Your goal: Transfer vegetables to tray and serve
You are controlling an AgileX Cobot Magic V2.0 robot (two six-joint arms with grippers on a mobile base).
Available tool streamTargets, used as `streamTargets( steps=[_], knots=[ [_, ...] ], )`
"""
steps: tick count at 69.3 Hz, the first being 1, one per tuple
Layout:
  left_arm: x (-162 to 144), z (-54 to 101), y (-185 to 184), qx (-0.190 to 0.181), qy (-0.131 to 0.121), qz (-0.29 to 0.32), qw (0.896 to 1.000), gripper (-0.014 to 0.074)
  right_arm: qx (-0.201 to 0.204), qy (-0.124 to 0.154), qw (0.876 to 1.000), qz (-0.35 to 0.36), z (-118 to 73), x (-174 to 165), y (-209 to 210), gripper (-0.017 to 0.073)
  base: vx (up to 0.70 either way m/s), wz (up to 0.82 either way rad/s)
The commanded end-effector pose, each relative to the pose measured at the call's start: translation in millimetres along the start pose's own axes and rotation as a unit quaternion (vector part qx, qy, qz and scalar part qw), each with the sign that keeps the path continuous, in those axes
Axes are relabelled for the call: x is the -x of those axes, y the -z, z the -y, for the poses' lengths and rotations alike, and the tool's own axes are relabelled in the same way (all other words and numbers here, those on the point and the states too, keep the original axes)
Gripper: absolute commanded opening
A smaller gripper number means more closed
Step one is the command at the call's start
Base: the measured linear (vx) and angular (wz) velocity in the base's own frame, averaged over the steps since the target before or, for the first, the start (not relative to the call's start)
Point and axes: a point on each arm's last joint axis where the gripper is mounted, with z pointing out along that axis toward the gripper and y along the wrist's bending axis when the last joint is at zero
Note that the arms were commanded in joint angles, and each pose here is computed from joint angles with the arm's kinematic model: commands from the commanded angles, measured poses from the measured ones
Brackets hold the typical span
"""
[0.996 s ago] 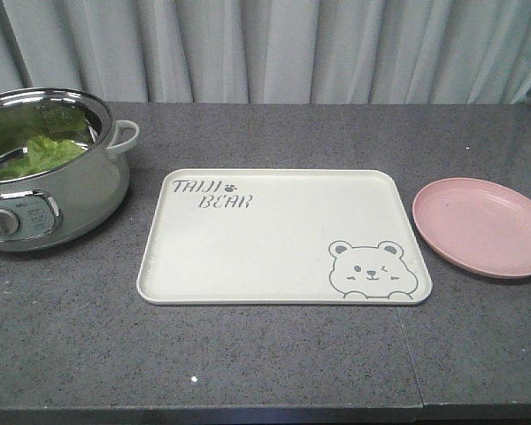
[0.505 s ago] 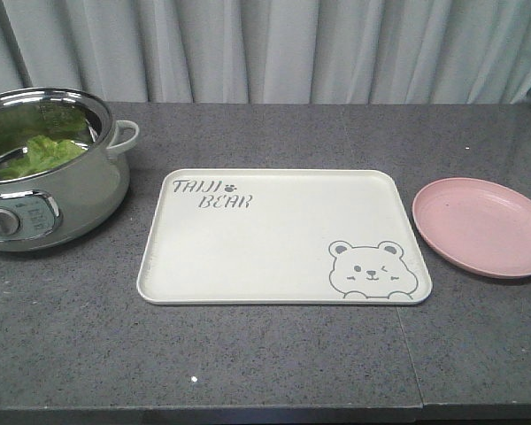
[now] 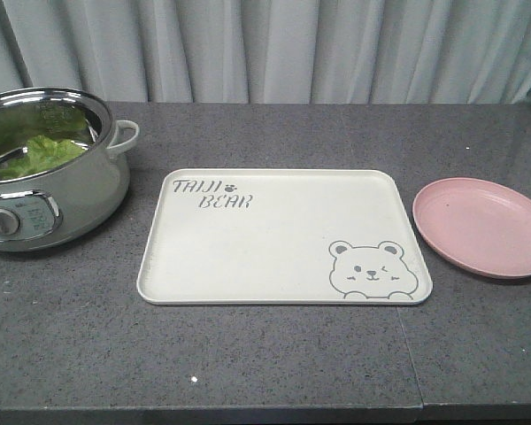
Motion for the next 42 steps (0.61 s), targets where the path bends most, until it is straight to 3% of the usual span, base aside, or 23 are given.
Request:
streamTargets(
  steps=[1, 16, 28, 34, 42],
  knots=[
    [10.2, 2.6, 4.2, -0.022, 0.008, 0.081, 0.996, -0.0006, 0.007, 0.008, 1.000, 0.016, -12.1, 30.2, -5.4, -0.0006, 0.00, 0.00],
    [19.7, 5.5, 6.0, -0.038, 0.009, 0.130, 0.991, -0.0006, -0.003, 0.040, 0.999, -0.036, -25.7, 60.8, -30.3, -0.0003, 0.00, 0.00],
    [33.1, 9.9, -1.2, -0.040, 0.093, 0.103, 0.989, -0.0007, -0.011, 0.054, 0.996, -0.069, -31.6, 74.1, -52.7, 0.0022, 0.00, 0.00],
    [56.6, 17.3, -8.8, -0.029, 0.095, 0.074, 0.992, -0.0007, -0.008, 0.080, 0.994, -0.067, -36.0, 85.2, -61.7, 0.0083, 0.00, 0.00],
    [94.2, 29.2, -17.1, -0.012, 0.090, 0.032, 0.995, -0.0006, -0.004, 0.098, 0.994, -0.058, -42.6, 101.8, -73.6, 0.0274, 0.00, 0.00]
  ],
)
